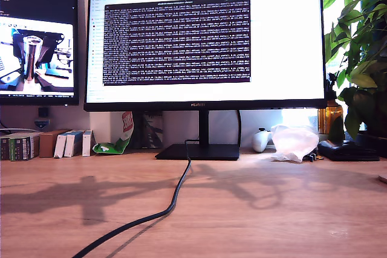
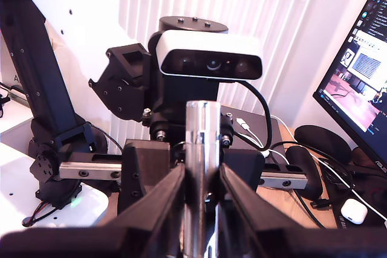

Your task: Pick the metallic laser pointer with your right arm, pass it to your left arm, then place it down to the left side of the table

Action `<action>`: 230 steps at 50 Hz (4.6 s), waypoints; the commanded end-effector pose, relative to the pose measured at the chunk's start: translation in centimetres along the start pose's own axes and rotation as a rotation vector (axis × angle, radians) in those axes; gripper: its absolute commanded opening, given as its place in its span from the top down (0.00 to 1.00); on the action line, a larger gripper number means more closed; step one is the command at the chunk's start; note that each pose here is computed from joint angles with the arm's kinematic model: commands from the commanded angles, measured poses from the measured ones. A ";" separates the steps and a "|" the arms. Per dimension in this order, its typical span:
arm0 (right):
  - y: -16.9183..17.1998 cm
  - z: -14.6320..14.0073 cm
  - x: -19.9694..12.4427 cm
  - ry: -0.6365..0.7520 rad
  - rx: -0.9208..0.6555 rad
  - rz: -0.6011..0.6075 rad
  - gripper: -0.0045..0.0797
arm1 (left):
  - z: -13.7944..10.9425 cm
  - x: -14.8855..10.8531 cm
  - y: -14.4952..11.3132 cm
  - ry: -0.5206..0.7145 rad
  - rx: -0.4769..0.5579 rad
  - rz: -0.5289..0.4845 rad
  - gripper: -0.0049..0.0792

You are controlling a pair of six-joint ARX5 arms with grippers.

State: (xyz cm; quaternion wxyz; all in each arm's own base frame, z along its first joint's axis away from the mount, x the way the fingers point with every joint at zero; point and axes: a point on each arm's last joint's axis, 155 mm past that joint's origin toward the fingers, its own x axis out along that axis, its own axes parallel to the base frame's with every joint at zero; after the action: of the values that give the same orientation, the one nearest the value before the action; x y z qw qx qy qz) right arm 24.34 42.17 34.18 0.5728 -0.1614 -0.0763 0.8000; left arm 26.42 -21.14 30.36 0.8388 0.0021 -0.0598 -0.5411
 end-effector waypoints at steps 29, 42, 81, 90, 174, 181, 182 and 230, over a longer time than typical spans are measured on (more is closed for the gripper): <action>-0.5 1.1 -0.8 0.003 0.002 -0.031 0.60 | 0.2 0.1 0.6 -0.008 -0.005 0.028 0.97; -2.5 -0.5 -3.5 0.037 0.089 -0.103 0.58 | 0.2 0.0 0.5 -0.008 -0.004 0.025 0.97; -3.3 -13.2 -13.3 0.509 0.508 -0.393 0.96 | -6.5 -2.9 4.4 0.241 0.042 0.175 0.97; -4.5 -14.6 -15.1 0.578 0.552 -0.503 0.96 | -8.4 -3.6 5.1 0.322 0.070 0.221 0.97; 2.7 -12.1 -34.8 0.595 0.535 -1.475 0.96 | -17.9 -11.0 8.2 0.855 0.143 0.428 0.97; 4.8 -12.5 -34.1 0.558 0.516 -1.476 0.96 | -19.0 -11.4 8.9 0.944 0.106 0.411 0.97; 5.1 -12.5 -34.0 0.553 0.513 -1.479 0.96 | -19.1 -11.5 9.0 0.957 0.105 0.410 0.97; 12.0 -11.6 -31.4 0.403 0.405 -1.455 0.96 | -25.4 -16.3 8.6 1.614 -0.291 0.089 0.97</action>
State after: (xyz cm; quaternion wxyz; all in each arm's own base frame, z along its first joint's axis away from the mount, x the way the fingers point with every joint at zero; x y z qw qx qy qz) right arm 26.79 7.78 25.13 0.9748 -0.1063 0.0928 0.1728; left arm 30.26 -4.34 4.76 0.6480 0.2829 0.6214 -0.3376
